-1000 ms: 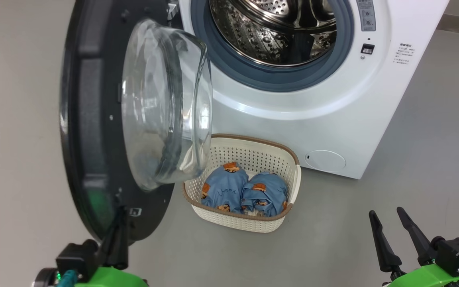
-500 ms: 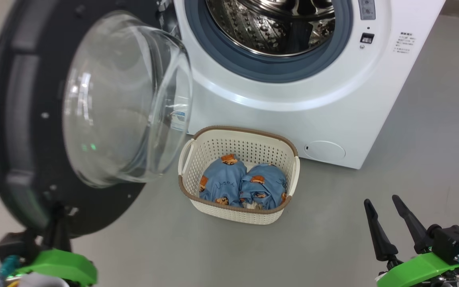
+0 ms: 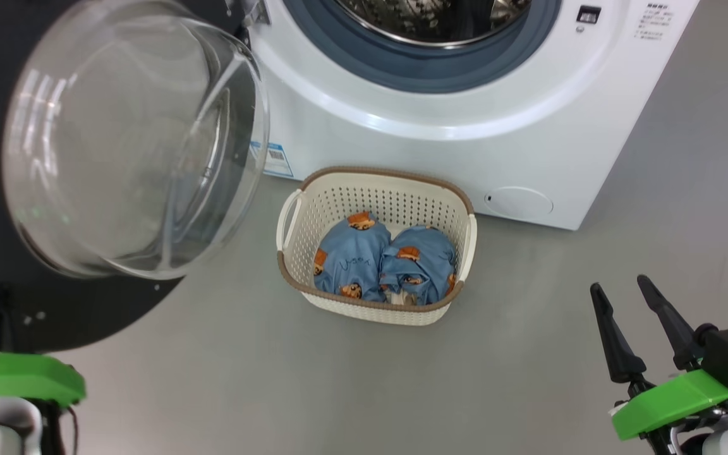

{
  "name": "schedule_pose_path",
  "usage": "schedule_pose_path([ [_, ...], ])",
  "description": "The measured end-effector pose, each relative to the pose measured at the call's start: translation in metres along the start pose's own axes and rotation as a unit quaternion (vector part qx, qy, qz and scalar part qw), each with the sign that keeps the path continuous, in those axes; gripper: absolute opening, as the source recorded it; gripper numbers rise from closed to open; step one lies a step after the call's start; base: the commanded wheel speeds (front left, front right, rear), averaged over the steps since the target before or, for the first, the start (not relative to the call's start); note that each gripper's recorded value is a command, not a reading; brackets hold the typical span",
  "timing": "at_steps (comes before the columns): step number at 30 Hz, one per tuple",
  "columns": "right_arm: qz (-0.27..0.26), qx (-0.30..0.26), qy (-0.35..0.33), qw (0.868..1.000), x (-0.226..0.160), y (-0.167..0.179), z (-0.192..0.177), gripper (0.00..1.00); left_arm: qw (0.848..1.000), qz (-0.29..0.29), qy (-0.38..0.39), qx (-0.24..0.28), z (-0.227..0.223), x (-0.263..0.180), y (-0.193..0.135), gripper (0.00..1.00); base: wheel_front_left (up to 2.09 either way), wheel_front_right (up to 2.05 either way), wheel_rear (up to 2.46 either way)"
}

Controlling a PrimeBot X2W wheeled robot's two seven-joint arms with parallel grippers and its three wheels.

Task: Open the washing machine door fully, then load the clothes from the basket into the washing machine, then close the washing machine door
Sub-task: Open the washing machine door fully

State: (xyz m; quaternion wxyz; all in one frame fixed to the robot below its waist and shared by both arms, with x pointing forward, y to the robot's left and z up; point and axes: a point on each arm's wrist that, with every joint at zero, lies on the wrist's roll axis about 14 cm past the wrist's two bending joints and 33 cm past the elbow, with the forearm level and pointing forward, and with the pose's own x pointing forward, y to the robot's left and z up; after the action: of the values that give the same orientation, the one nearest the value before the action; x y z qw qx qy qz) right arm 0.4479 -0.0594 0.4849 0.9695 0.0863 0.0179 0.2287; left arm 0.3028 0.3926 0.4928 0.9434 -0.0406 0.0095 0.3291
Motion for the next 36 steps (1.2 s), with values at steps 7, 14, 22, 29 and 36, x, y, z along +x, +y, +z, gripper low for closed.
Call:
schedule_pose_path([
  [7,0.001,0.004,0.009,1.000,0.007,-0.004,-0.007,1.00,0.999,0.049,-0.011,-0.004,0.009,0.017,0.026,0.00,0.00,0.00,0.00],
  [14,0.000,-0.001,0.019,1.000,0.011,-0.010,-0.012,1.00,0.998,0.067,-0.012,-0.003,0.010,0.026,0.037,0.00,0.00,0.00,0.00],
  [22,0.001,-0.003,0.030,1.000,0.017,-0.014,-0.018,1.00,0.997,0.074,-0.007,0.007,0.006,0.038,0.040,0.00,0.00,0.00,0.00],
  [29,-0.001,-0.010,0.025,1.000,0.017,-0.017,-0.012,1.00,0.997,0.075,-0.010,0.008,0.006,0.041,0.041,0.00,0.00,0.00,0.00],
  [36,-0.006,-0.015,0.013,1.000,0.011,-0.017,-0.002,1.00,0.998,0.047,-0.045,0.010,0.029,0.041,0.030,0.00,0.00,0.00,0.00],
])
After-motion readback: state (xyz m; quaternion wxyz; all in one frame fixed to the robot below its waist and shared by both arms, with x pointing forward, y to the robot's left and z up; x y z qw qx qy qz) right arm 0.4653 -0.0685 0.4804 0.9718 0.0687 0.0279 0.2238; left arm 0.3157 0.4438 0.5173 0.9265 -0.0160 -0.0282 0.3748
